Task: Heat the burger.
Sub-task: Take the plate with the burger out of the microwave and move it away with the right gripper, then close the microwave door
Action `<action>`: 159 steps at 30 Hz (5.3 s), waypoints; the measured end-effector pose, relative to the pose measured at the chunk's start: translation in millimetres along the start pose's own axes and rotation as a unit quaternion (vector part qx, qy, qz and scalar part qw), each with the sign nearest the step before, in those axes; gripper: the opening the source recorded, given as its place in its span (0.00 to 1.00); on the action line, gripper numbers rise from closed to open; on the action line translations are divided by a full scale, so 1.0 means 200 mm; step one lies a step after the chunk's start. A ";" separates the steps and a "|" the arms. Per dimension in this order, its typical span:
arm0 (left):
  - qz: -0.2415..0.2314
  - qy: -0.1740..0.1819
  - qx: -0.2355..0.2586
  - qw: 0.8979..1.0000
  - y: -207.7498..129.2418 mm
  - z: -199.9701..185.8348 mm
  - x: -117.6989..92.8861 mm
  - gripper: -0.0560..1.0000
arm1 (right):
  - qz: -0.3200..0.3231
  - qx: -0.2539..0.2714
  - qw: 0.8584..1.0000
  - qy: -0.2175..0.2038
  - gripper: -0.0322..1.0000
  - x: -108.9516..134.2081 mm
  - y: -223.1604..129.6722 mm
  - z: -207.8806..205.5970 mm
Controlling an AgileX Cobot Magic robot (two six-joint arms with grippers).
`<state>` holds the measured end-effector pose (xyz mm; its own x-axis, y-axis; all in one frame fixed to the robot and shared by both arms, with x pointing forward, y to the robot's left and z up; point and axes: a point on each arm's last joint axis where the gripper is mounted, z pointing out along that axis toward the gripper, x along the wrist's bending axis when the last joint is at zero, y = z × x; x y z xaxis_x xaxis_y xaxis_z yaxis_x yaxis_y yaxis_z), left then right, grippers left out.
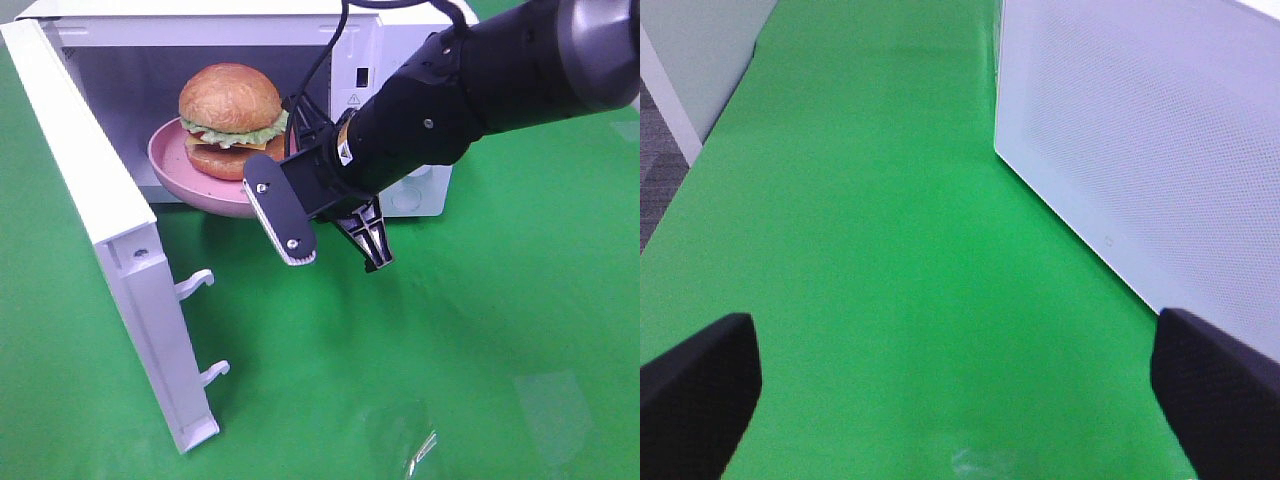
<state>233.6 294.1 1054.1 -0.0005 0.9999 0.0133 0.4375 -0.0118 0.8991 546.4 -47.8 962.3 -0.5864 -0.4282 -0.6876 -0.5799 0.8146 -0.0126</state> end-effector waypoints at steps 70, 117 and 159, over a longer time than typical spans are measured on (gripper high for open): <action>0.000 0.000 0.000 1.000 0.00 0.00 0.00 0.98 | 0.361 0.275 0.890 0.047 0.11 0.70 -0.30 -1.08; 0.000 0.000 0.000 1.000 0.00 0.00 0.00 0.98 | 0.609 0.468 0.635 0.092 0.11 0.97 -0.57 -0.37; 0.000 0.000 0.000 1.000 0.00 0.00 0.00 0.98 | 0.768 0.180 0.615 0.002 0.85 0.61 -0.33 -1.26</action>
<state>233.6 294.1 1054.1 -0.0005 0.9999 0.0133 0.4375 -0.0118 0.8991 370.3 -253.5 1062.1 -0.2882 0.9536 -0.0876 0.8220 0.2933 0.4882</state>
